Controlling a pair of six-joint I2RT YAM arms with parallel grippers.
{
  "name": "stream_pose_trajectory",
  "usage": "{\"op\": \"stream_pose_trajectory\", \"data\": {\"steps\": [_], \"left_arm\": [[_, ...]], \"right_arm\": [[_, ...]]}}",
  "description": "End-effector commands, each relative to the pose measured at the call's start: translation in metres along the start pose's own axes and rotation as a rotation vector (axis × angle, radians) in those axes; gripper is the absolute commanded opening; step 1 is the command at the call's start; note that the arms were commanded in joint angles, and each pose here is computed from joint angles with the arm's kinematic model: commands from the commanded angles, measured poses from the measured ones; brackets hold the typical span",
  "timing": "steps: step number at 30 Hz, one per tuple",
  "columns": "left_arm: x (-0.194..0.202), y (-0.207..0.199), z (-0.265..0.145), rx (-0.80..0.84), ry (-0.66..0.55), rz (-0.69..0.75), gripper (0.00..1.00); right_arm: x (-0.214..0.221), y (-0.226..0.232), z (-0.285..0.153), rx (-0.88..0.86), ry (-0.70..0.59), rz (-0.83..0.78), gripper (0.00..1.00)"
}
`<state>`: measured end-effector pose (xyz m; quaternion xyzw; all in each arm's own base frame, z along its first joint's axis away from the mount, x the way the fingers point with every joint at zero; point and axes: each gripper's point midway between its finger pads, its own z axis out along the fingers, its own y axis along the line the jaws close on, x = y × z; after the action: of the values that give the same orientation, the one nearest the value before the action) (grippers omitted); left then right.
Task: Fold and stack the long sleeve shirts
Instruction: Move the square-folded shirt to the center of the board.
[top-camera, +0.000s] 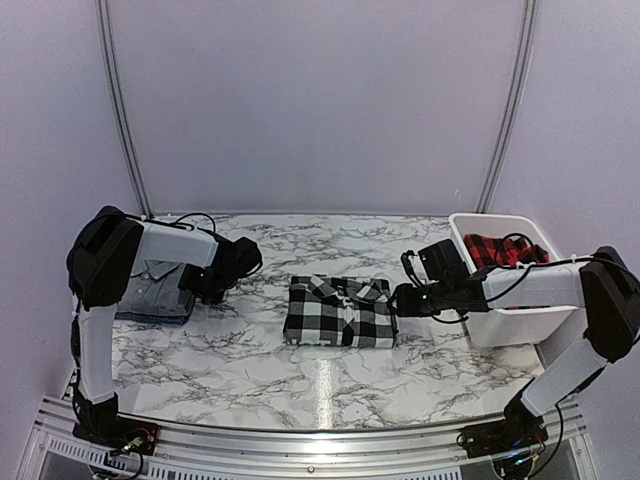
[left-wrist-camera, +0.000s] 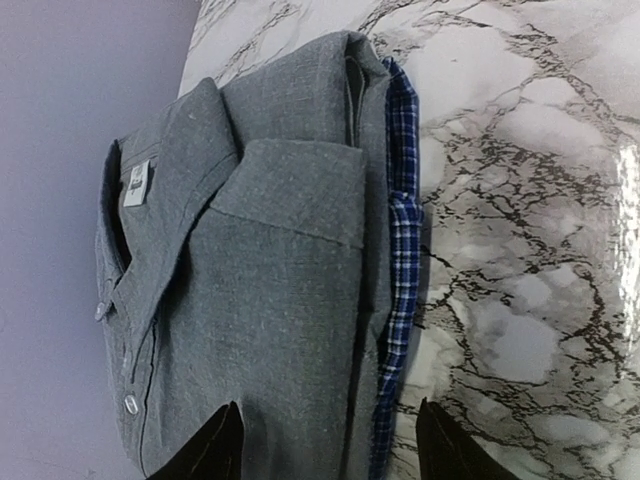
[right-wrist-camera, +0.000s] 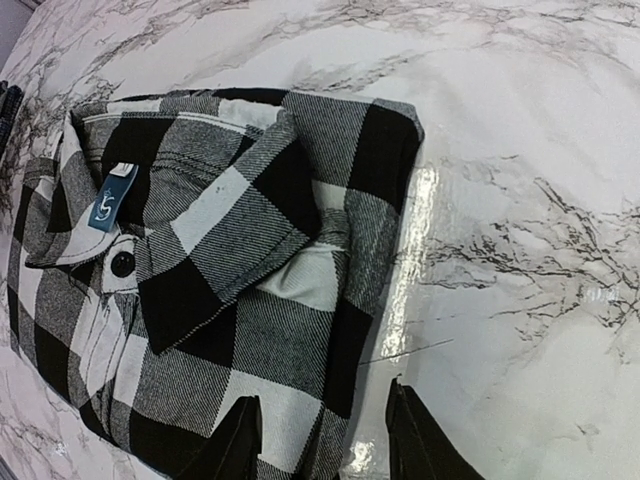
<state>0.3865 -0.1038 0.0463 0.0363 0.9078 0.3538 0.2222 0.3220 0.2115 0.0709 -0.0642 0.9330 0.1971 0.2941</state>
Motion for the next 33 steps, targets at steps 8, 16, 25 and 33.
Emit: {"op": "stream_pose_trajectory", "data": {"steps": [8, 16, 25, 33], "left_arm": [[0.008, 0.005, 0.013, -0.128, 0.012, 0.08, 0.51], [0.023, -0.008, 0.027, -0.123, 0.056, 0.111, 0.56], [0.024, -0.016, 0.028, -0.057, 0.069, 0.09, 0.13], [0.014, -0.021, 0.01, 0.074, 0.062, 0.037, 0.0]], "right_arm": [[-0.004, 0.003, -0.003, -0.029, -0.011, 0.003, 0.39], [-0.006, 0.007, -0.001, -0.044, -0.013, -0.003, 0.39], [-0.003, 0.007, -0.001, -0.052, -0.009, -0.005, 0.39], [-0.003, 0.008, -0.001, -0.059, -0.014, -0.005, 0.39]]}}
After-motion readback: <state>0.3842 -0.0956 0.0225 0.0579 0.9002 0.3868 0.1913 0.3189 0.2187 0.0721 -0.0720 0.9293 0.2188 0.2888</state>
